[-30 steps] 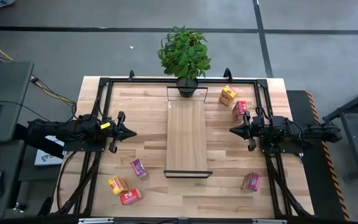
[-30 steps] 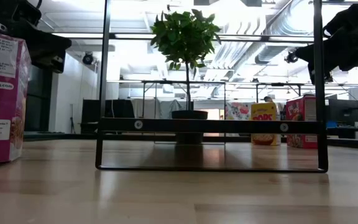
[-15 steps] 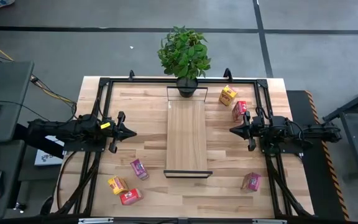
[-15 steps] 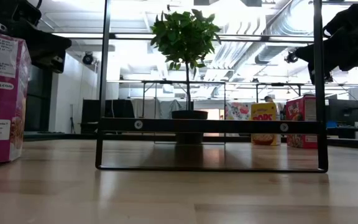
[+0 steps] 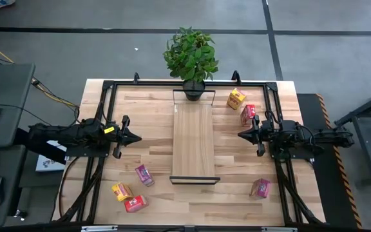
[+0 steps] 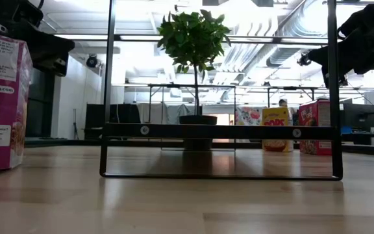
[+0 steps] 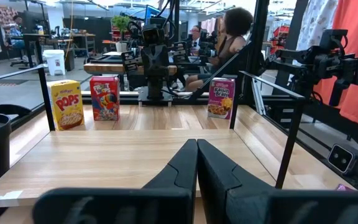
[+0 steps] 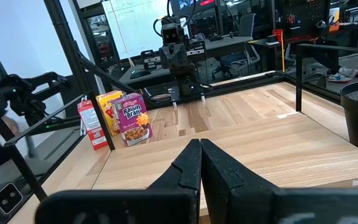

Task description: Stack cereal on shelf

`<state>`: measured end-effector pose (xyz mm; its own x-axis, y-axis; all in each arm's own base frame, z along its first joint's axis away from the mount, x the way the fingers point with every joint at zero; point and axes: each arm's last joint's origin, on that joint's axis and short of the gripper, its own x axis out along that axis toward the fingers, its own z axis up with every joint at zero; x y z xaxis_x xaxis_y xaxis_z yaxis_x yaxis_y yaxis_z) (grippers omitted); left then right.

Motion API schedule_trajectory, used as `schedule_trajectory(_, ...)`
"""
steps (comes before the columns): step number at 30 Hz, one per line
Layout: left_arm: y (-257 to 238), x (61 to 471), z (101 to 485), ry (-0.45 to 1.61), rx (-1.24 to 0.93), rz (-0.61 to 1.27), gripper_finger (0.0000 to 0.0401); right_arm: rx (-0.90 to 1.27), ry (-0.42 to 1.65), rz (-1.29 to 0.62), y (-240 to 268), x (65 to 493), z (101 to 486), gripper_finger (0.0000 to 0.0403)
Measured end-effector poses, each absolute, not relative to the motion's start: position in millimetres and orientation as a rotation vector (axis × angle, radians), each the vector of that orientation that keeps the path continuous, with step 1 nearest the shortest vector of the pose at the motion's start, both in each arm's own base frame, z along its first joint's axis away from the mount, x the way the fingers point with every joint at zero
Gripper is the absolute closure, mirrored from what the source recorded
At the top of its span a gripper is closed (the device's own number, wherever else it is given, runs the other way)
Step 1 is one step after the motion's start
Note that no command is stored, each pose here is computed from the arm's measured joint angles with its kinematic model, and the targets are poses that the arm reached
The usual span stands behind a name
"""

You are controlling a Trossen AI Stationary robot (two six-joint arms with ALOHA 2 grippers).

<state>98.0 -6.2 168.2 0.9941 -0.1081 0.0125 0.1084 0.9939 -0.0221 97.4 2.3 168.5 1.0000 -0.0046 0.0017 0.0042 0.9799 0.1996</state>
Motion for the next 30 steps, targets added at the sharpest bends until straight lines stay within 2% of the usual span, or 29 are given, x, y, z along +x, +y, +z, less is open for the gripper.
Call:
schedule_trajectory(8, -6.2, 98.1, 168.1, -0.021, 0.163, -0.107, 0.0398, 0.201, -0.003, -0.004, 2.3, 97.4, 168.5, 0.0402)
schedule_trajectory(19, -6.2, 98.0, 169.0, -0.029, 0.146, -0.107, 0.0398, 0.201, -0.002, 0.001, 2.5, 97.4, 168.5, 0.0402)
schedule_trajectory(23, -6.1, 96.6, 184.1, -0.185, 0.135, -0.093, 0.0397, 0.201, -0.001, 0.000, 2.4, 97.4, 168.3, 0.0402)
schedule_trajectory(26, -5.1, 94.3, 197.4, -0.305, 0.121, -0.058, 0.0381, 0.201, -0.002, -0.001, 2.4, 97.4, 168.5, 0.0402)
schedule_trajectory(30, -4.2, 96.4, 216.0, -0.290, 0.135, -0.021, 0.0323, 0.201, -0.002, -0.001, 2.4, 97.4, 168.5, 0.0402)
